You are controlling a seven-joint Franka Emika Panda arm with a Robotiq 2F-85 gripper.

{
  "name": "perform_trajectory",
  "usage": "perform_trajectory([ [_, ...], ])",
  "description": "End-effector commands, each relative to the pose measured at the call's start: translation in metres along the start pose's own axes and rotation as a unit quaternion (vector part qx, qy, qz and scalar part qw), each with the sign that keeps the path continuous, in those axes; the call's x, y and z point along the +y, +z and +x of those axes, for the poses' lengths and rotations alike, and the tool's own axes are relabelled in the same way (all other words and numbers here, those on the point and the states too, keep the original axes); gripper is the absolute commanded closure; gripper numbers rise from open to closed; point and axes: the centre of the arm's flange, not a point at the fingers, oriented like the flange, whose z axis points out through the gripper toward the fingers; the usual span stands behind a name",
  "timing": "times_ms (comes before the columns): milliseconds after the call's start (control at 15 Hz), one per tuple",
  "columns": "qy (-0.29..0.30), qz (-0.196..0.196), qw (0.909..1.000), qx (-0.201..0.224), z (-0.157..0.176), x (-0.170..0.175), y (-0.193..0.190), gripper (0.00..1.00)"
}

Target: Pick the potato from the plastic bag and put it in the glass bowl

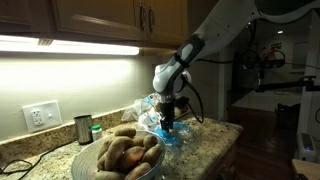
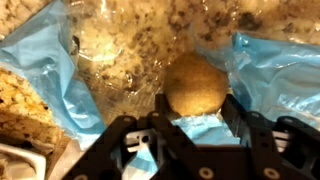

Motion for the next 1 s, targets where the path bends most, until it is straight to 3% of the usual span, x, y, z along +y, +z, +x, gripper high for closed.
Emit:
perform_trajectory([
  [0,0.001,0.000,1.0000,-0.008,-0.003,0.005,-0.008,0.67],
  [933,0.044,-0.080,0.9958,-0.006,-0.035,0.011,-0.061,0.67],
])
